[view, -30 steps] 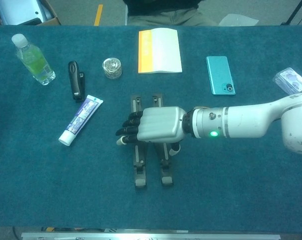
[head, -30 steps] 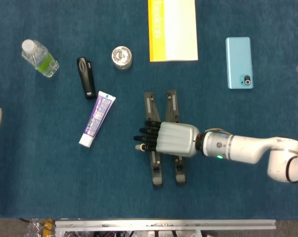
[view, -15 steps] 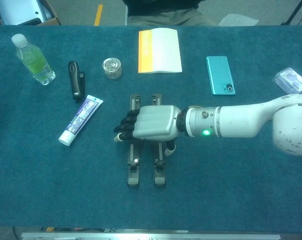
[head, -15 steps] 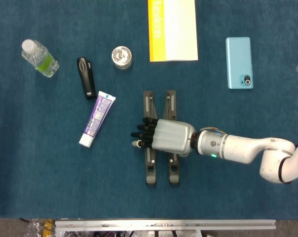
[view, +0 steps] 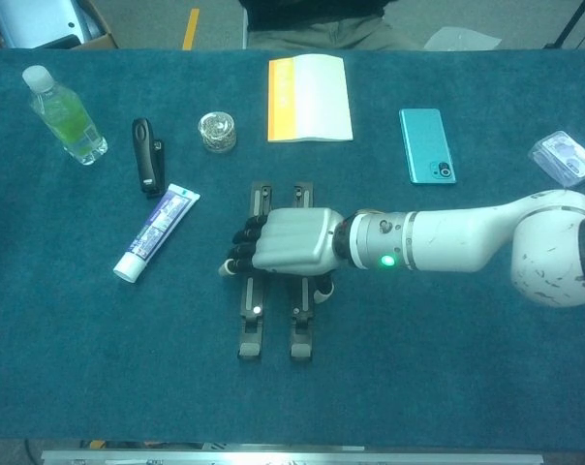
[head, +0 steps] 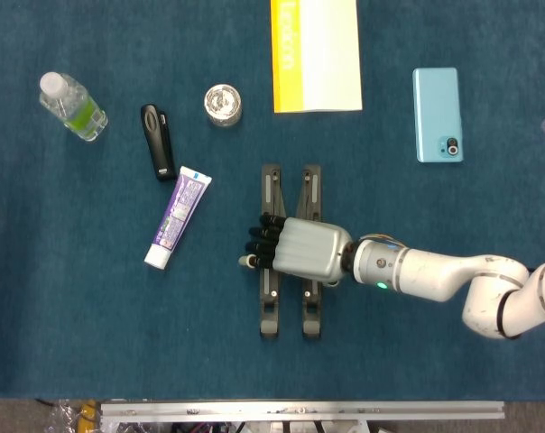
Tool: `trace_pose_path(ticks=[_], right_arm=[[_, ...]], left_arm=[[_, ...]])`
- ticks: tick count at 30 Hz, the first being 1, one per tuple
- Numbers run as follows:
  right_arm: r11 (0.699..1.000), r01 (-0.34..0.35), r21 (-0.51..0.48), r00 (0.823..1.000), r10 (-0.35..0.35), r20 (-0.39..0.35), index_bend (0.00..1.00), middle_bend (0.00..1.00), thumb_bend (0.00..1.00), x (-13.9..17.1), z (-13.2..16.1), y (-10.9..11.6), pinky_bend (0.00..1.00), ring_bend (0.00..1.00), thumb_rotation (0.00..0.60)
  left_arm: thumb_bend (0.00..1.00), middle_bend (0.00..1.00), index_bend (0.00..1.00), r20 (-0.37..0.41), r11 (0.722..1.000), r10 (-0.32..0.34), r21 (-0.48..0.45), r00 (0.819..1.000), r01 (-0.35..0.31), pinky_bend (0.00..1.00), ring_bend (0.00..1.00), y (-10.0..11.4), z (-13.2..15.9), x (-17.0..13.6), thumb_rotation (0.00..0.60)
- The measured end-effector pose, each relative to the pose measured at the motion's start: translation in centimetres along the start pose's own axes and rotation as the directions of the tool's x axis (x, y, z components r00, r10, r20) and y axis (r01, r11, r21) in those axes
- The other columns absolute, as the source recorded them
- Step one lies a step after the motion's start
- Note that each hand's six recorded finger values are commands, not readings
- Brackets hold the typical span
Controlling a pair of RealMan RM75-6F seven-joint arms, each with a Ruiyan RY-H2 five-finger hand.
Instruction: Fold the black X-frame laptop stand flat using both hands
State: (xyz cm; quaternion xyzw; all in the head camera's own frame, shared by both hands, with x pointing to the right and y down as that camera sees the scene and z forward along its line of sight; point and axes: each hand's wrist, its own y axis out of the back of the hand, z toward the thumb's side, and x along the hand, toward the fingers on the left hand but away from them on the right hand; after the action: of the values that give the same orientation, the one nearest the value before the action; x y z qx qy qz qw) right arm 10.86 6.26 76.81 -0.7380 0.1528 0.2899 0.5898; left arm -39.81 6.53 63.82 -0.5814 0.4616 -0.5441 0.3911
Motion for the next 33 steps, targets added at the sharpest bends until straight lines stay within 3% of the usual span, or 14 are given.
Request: trace_pose_path(ticks=[15,24,30,33], right_arm=[[0.999,0.025,-0.030,1.000,-0.025,0.010,0.00,0.30,0.20,0.2,0.2,0.0,0.09,0.01,0.600],[0.998,0.052,-0.042,0.998,-0.051,0.022,0.04,0.43,0.26,0.5,-0.1,0.1,0.10,0.11,0.600],[0.996,0.068,-0.055,0.997,-0.066,0.029,0.03,0.41,0.26,0.8,-0.3,0.3,0.10,0.11,0.600],[0.996,0.069,-0.048,0.997,-0.068,0.029,0.00,0.24,0.25,1.1,-0.4,0.3,0.10,0.06,0.600]], left_arm=[[0.41,0.00,0.00,0.012,1.000,-0.003,-0.008,1.000,0.003,0.00,0.00,-0.1,0.3,0.0,0.600],[0.40,0.00,0.00,0.019,1.000,-0.009,-0.014,1.000,0.009,0.00,0.00,-0.2,0.7,0.2,0.600],[0.40,0.00,0.00,0.026,1.000,-0.005,-0.018,1.000,0.006,0.00,0.00,-0.2,0.9,0.3,0.600],[0.40,0.00,0.00,0.031,1.000,-0.005,-0.017,1.000,0.005,0.00,0.00,-0.1,1.0,0.4,0.600]])
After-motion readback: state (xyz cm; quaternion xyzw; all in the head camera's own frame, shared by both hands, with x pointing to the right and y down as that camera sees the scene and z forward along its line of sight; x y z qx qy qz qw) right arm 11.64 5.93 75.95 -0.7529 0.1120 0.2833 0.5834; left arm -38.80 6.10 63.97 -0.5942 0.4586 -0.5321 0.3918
